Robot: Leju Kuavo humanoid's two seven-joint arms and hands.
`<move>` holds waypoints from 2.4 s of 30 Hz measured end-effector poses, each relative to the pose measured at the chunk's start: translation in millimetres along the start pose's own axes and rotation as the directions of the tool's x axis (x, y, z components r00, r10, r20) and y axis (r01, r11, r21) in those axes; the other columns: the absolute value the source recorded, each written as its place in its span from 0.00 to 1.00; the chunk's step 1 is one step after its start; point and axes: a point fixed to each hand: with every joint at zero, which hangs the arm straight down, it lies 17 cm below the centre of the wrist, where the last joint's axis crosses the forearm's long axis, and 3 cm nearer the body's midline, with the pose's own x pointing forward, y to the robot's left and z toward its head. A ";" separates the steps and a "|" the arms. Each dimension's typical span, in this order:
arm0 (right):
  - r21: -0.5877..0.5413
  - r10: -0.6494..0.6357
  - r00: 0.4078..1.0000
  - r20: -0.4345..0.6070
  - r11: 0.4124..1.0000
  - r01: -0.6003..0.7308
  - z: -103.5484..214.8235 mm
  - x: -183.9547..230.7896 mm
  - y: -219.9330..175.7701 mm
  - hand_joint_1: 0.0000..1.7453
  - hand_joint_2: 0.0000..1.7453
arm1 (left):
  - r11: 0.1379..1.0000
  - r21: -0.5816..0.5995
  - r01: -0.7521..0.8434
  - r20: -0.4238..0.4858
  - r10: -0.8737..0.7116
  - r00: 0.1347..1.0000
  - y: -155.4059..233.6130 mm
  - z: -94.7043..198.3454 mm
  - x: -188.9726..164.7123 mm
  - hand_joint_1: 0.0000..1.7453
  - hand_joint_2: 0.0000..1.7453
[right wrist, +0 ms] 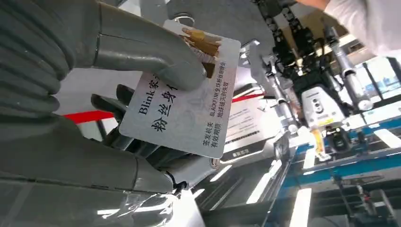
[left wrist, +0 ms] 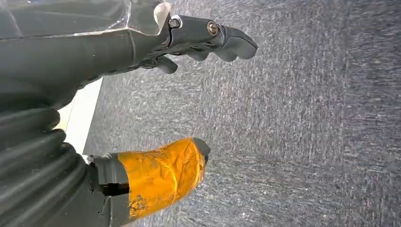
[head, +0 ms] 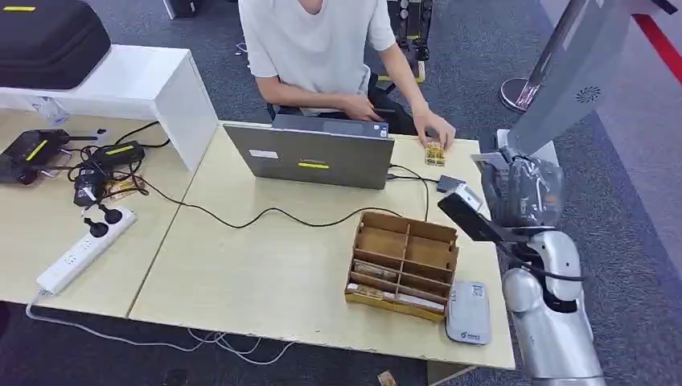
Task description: Pass the card to the sensor for recognition and then transmit it.
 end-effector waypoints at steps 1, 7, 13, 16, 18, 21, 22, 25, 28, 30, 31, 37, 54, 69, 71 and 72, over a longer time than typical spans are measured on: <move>-0.011 0.002 1.000 -0.010 1.000 -0.002 7.4 -7.9 -4.1 1.00 1.00 | 1.000 0.001 -0.008 -0.002 0.008 1.000 0.0 0.0 -0.5 0.00 1.00; -0.042 0.001 0.997 -0.077 0.999 -0.004 55.9 -49.1 -16.2 1.00 1.00 | 0.999 0.012 -0.048 -0.010 0.048 0.999 1.6 -0.1 -2.3 0.00 1.00; -0.018 0.025 0.991 -0.132 0.999 -0.027 92.7 -76.0 -11.7 1.00 1.00 | 0.999 0.008 -0.035 -0.008 0.035 0.999 0.4 0.1 -2.4 0.00 1.00; -0.004 0.036 0.989 -0.143 0.999 -0.037 101.3 -81.3 -8.3 1.00 1.00 | 0.999 0.004 -0.042 -0.008 0.042 0.999 -2.5 0.5 -2.3 0.00 1.00; 0.009 0.039 0.988 -0.148 0.999 -0.038 108.6 -83.5 -4.0 1.00 1.00 | 0.999 0.004 -0.053 0.004 0.053 0.999 -2.8 0.5 0.4 0.00 1.00; 0.045 0.050 0.987 -0.151 0.998 -0.044 124.5 -84.0 8.4 1.00 1.00 | 0.998 0.003 -0.070 0.039 0.070 0.997 -3.5 0.9 5.8 0.00 1.00; 0.054 0.055 0.987 -0.150 0.997 -0.047 127.1 -83.2 11.5 1.00 1.00 | 0.997 0.001 -0.073 0.049 0.073 0.996 -3.9 1.0 7.9 0.00 1.00; 0.081 0.062 0.987 -0.147 0.995 -0.051 133.6 -78.9 22.7 1.00 1.00 | 0.997 -0.002 -0.074 0.073 0.074 0.995 -5.0 1.4 13.2 0.00 1.00; 0.107 0.055 0.988 -0.142 0.993 -0.040 139.4 -72.1 36.2 1.00 1.00 | 0.997 -0.003 -0.074 0.081 0.074 0.994 -5.2 1.5 14.3 0.00 1.00; 0.115 0.052 0.988 -0.143 0.993 -0.035 141.5 -70.1 41.0 1.00 1.00 | 0.997 -0.002 -0.074 0.081 0.074 0.994 -5.1 1.5 14.3 0.00 1.00; 0.118 0.050 0.988 -0.145 0.992 -0.033 142.4 -69.8 42.8 1.00 1.00 | 0.997 -0.002 -0.074 0.082 0.074 0.994 -5.1 1.5 14.4 0.00 1.00; 0.156 0.046 0.988 -0.145 0.988 -0.023 151.2 -63.6 61.3 1.00 1.00 | 0.997 -0.001 -0.079 0.083 0.079 0.993 -4.7 1.5 14.7 0.00 1.00; 0.215 0.025 0.982 -0.185 0.976 0.015 176.9 -66.2 88.4 1.00 1.00 | 0.996 0.007 -0.088 0.069 0.087 0.994 -3.0 1.1 11.9 0.00 1.00; 0.317 0.048 0.966 -0.253 0.948 0.036 224.9 -82.6 131.1 1.00 1.00 | 0.995 0.014 -0.096 0.049 0.095 0.994 -4.4 1.1 8.1 0.00 1.00; 0.319 0.048 0.964 -0.263 0.947 0.040 227.7 -84.2 133.0 1.00 1.00 | 0.995 0.014 -0.096 0.048 0.095 0.994 -4.6 1.1 8.1 0.00 1.00; 0.321 0.048 0.963 -0.264 0.946 0.041 228.6 -84.6 133.8 1.00 1.00 | 0.995 0.014 -0.096 0.048 0.095 0.994 -4.6 1.1 8.1 0.00 1.00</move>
